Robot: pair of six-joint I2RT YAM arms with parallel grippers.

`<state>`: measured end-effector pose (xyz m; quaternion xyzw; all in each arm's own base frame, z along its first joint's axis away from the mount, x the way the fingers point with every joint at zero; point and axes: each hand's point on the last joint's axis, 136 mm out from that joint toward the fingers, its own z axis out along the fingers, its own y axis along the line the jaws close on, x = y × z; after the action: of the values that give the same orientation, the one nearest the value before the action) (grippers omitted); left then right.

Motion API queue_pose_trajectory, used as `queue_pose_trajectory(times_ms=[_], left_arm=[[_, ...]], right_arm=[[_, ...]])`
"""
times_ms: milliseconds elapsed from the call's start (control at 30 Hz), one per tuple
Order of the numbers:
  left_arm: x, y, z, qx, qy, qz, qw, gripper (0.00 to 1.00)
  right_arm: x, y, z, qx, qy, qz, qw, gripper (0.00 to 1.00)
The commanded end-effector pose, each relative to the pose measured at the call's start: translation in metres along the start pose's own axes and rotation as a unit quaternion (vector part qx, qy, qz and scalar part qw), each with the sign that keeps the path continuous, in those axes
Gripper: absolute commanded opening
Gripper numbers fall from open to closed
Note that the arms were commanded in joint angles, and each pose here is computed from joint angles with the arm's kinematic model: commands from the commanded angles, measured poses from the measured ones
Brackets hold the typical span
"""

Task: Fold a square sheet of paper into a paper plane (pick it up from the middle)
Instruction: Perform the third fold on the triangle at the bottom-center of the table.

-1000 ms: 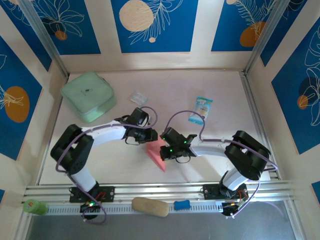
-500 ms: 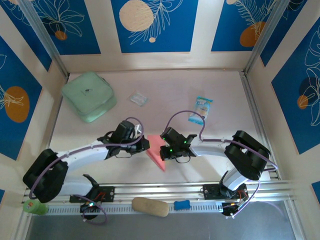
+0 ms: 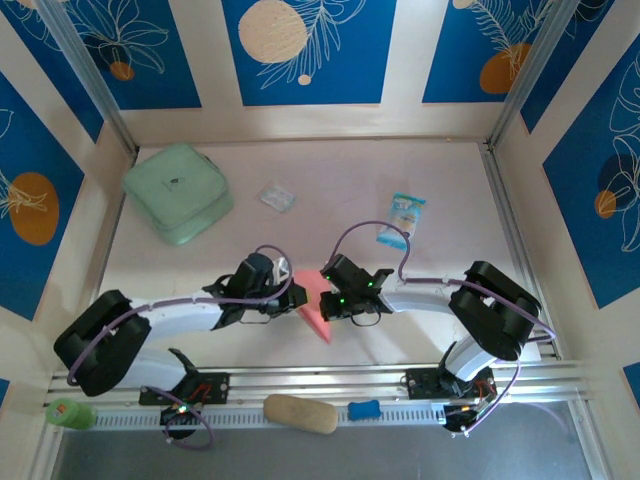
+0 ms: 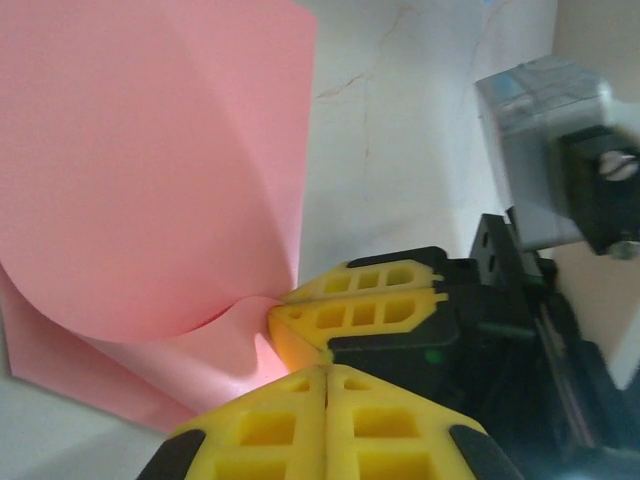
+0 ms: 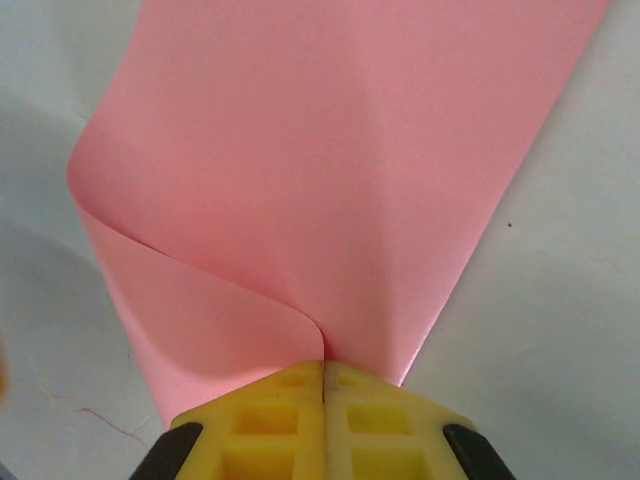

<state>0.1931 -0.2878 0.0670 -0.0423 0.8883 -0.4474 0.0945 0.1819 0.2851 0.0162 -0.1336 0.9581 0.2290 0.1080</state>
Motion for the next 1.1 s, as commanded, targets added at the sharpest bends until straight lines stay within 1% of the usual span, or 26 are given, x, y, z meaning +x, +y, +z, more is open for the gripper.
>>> queue_pose_trajectory(times_ms=[0, 333, 533, 767, 1067], left_arm=[[0.005, -0.005, 0.007, 0.008, 0.014, 0.002, 1.0, 0.0], [0.011, -0.001, 0.017, 0.005, 0.034, 0.002, 0.999, 0.0], [0.016, 0.014, 0.022, -0.018, 0.039, -0.007, 0.999, 0.0], [0.02, 0.034, 0.022, -0.062, 0.042, -0.011, 0.997, 0.0], [0.022, 0.045, 0.023, -0.079, 0.046, -0.012, 0.996, 0.0]], right_arm=[[0.011, -0.011, 0.005, 0.023, 0.021, 0.004, 0.999, 0.02], [0.011, -0.011, 0.005, 0.026, 0.021, 0.004, 0.999, 0.02], [0.011, -0.011, 0.004, 0.025, 0.022, 0.003, 0.999, 0.02], [0.012, -0.011, 0.004, 0.025, 0.024, 0.001, 0.999, 0.02], [0.011, -0.01, 0.004, 0.023, 0.023, 0.002, 0.999, 0.02]])
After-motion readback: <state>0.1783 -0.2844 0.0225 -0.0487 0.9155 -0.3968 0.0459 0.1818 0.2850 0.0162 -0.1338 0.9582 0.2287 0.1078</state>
